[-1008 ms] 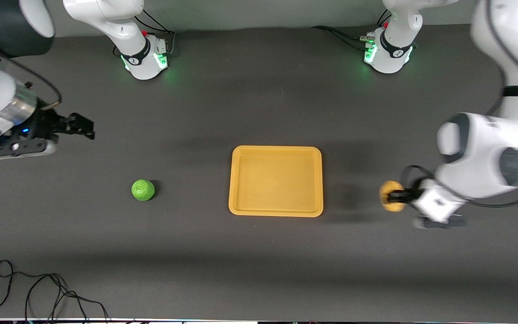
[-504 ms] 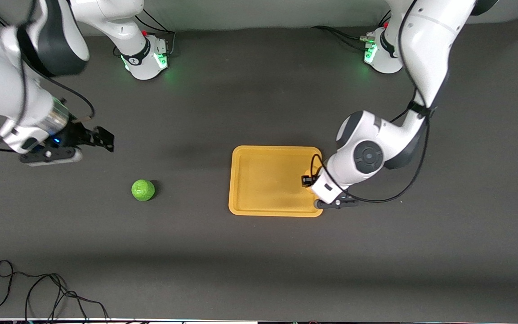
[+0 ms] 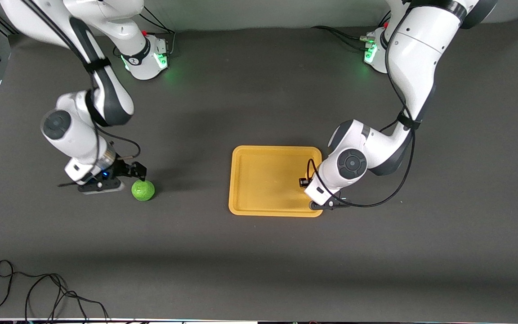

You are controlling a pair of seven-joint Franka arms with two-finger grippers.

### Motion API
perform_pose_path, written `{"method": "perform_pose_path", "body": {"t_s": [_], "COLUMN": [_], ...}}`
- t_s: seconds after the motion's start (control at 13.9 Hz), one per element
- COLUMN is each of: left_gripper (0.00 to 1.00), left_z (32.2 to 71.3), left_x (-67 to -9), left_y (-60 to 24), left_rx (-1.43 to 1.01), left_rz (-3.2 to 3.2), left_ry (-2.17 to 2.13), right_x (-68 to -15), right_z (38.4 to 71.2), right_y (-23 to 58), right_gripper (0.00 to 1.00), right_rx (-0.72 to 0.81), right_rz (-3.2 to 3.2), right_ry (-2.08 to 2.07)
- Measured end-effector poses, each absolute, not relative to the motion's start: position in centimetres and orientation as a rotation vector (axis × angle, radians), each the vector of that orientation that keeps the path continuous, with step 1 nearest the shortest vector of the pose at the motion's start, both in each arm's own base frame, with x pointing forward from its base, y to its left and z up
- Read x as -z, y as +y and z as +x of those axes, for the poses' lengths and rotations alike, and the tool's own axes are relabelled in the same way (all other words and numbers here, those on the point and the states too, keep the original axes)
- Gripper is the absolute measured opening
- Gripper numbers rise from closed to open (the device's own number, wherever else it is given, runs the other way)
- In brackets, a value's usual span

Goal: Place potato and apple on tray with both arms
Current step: 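Carry the potato to the tray while the right gripper grasps the apple, then release the potato and withdraw the left gripper while the right gripper lifts the apple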

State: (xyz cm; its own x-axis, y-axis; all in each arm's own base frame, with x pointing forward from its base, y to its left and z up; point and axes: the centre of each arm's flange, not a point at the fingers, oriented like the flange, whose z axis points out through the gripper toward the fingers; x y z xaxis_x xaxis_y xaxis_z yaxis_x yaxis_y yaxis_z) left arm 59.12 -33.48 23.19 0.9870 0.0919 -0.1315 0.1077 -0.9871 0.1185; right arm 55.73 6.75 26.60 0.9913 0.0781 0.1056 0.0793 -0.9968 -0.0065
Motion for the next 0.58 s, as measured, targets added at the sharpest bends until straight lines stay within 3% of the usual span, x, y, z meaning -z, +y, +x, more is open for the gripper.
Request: {"method": "perform_pose_path", "body": {"t_s": [0.22, 0.29, 0.43, 0.58], "left_gripper": [0.95, 1.0, 1.0, 1.0], "left_z": [58.9, 59.2, 60.9, 63.7], "left_x": [-23.3, -23.5, -25.5, -29.9], "left_y": [-34.1, -34.1, -33.4, -30.3], "left_rx": [0.176, 0.166, 0.103, 0.042], "left_rz": [3.002, 2.999, 2.985, 2.989], "left_ry": [0.147, 0.156, 0.193, 0.24], "right_x": [-22.4, -21.8, -20.8, -20.6], "right_z": [55.9, 56.0, 56.0, 56.2], "right_y": [6.7, 6.7, 6.7, 6.7], "right_gripper": [1.0, 1.0, 1.0, 0.94], "right_rx": [0.156, 0.156, 0.159, 0.161], "right_rz": [-3.123, -3.123, -3.122, -3.122], "right_ry": [-0.145, -0.148, -0.153, -0.164]}}
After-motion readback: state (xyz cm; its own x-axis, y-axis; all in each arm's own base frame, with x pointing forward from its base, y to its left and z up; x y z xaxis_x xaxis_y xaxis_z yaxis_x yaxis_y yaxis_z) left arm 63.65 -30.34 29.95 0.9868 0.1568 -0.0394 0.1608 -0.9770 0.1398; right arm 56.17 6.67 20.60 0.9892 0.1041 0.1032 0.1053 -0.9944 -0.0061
